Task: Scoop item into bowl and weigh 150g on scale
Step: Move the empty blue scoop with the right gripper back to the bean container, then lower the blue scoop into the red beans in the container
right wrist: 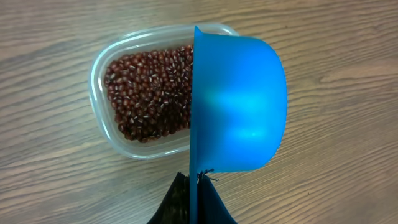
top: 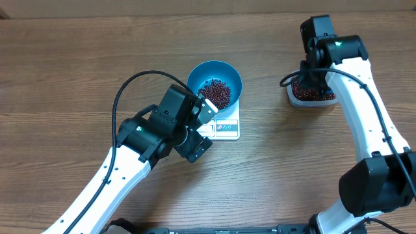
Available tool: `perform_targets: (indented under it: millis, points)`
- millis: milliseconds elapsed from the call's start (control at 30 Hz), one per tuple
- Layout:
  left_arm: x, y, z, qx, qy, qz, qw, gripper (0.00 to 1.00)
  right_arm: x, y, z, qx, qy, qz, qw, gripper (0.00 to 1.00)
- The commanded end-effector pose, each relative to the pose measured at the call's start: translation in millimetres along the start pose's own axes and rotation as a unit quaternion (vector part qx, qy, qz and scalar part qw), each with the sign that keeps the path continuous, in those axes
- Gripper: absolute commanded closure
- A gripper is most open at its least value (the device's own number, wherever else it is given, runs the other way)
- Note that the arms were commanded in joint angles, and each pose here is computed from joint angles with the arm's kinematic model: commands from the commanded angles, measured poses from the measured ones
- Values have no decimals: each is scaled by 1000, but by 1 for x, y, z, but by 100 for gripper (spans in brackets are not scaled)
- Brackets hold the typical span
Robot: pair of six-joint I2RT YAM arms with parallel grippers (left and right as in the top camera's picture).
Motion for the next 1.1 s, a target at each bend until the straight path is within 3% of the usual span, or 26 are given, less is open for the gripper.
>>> perform_targets:
  millis: [0,567,1067]
  points:
    - [-2,0,1,-3,-8,6,1000,1,-3,0,9,-3,-21,10,1000,96]
    - [-2,0,1,-3,-8,6,1000,1,0,-10,60,46,-94,-25,994,96]
    - [-2,0,1,-3,-7,7,1000,0,6,-12,71,51,-114,-52,991,96]
Point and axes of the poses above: each gripper's point midway between its finger pads, its own z axis out along the fingers, its own x axis along the line the jaws close on, y = z × x, the point moved 1 cm from there along -z, back along the fingers, and after that the axes turned 4 degrees about z, right-handed, at the moved point
